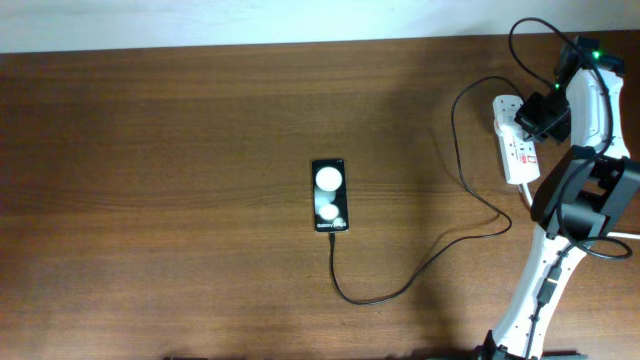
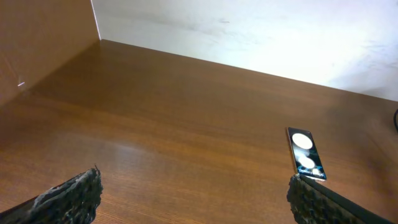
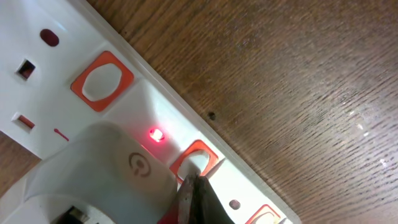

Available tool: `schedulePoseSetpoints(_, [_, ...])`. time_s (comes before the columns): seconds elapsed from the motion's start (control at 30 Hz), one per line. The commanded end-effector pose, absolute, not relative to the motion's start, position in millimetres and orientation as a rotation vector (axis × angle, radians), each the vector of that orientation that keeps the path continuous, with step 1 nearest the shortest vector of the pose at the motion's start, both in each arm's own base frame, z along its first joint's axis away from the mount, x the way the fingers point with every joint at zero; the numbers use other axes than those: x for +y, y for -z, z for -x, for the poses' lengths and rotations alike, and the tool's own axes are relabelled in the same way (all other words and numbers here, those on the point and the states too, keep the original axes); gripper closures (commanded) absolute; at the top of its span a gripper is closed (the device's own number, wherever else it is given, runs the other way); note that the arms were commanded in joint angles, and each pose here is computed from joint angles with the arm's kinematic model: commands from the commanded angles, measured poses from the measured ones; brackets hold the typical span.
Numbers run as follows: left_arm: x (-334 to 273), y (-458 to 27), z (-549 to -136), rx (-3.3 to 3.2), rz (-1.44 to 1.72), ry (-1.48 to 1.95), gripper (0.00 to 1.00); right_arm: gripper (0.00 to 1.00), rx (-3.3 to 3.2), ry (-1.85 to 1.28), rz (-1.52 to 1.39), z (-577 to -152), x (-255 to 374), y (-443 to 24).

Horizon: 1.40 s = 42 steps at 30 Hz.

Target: Plug charger to phone and switch on socket

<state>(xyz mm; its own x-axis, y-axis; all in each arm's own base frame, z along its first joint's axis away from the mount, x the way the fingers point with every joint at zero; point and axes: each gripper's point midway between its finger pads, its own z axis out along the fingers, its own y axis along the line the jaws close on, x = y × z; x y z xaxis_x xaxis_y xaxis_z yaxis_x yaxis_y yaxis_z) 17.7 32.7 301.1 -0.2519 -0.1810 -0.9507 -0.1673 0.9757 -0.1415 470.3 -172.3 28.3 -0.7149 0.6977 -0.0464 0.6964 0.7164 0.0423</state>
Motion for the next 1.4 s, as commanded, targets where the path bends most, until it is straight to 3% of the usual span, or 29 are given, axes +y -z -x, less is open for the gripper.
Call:
schedulePoseSetpoints(0.0, [34.0, -299.8, -15.7, 1.822, 0.275, 0.015, 0.01, 0.96, 2.808, -0.138, -1.129, -485.8, -157.5, -55.8])
schedulePoseSetpoints(0.17, [34.0, -299.9, -15.8, 1.822, 0.275, 0.015, 0.01, 0.96, 2.737, -0.13, -1.182, -483.0, -185.2, -78.6])
schedulePoseSetpoints(0.57, [34.0, -299.8, -15.7, 1.822, 0.275, 0.015, 0.01, 0.96, 2.913, -0.118, -1.147, -468.9, -143.4, 3.1])
schedulePoseSetpoints(0.7, [34.0, -299.8, -15.8, 1.822, 0.275, 0.015, 0.01, 0.96, 2.947, -0.116, -1.17, -455.5, -143.3, -7.5])
schedulePoseSetpoints(0.77, [33.5, -299.8, -15.8, 1.823, 0.273, 0.018, 0.01, 0.96, 2.891, -0.104, -1.186, -453.5, -156.2, -52.1])
schedulePoseSetpoints(0.97, [33.6, -299.8, -15.8, 1.822, 0.273, 0.017, 0.01, 0.96, 2.427, -0.013, -1.125, -412.5, -178.0, -274.4])
schedulePoseSetpoints(1.03, [33.6, -299.8, -15.8, 1.822, 0.273, 0.017, 0.01, 0.96, 2.263, -0.146, -1.008, -389.2, -149.2, -351.9])
schedulePoseSetpoints(1.1, [33.7, -299.8, -15.8, 1.823, 0.274, 0.016, 0.01, 0.96, 1.99, -0.343, -0.738, -350.8, -97.4, -463.7])
schedulePoseSetpoints(1.13, [33.9, -299.8, -15.6, 1.822, 0.28, 0.011, 0.01, 0.96, 1.812, -0.402, -0.558, -317.6, -67.0, -528.2])
schedulePoseSetpoints(1.2, [35.0, -298.9, -13.8, 1.819, 0.321, -0.022, 0.01, 0.96, 1.598, -0.44, -0.328, -264.2, -25.7, -598.9])
schedulePoseSetpoints(1.27, [35.9, -298.1, -10.7, 1.809, 0.392, -0.077, 0.01, 0.93, 1.425, -0.429, -0.161, -209.8, 7.1, -646.4])
schedulePoseSetpoints(1.37, [36.7, -296.2, -6.0, 1.794, 0.498, -0.158, 0.01, 0.91, 1.368, -0.458, -0.074, -168.4, 34.7, -657.4])
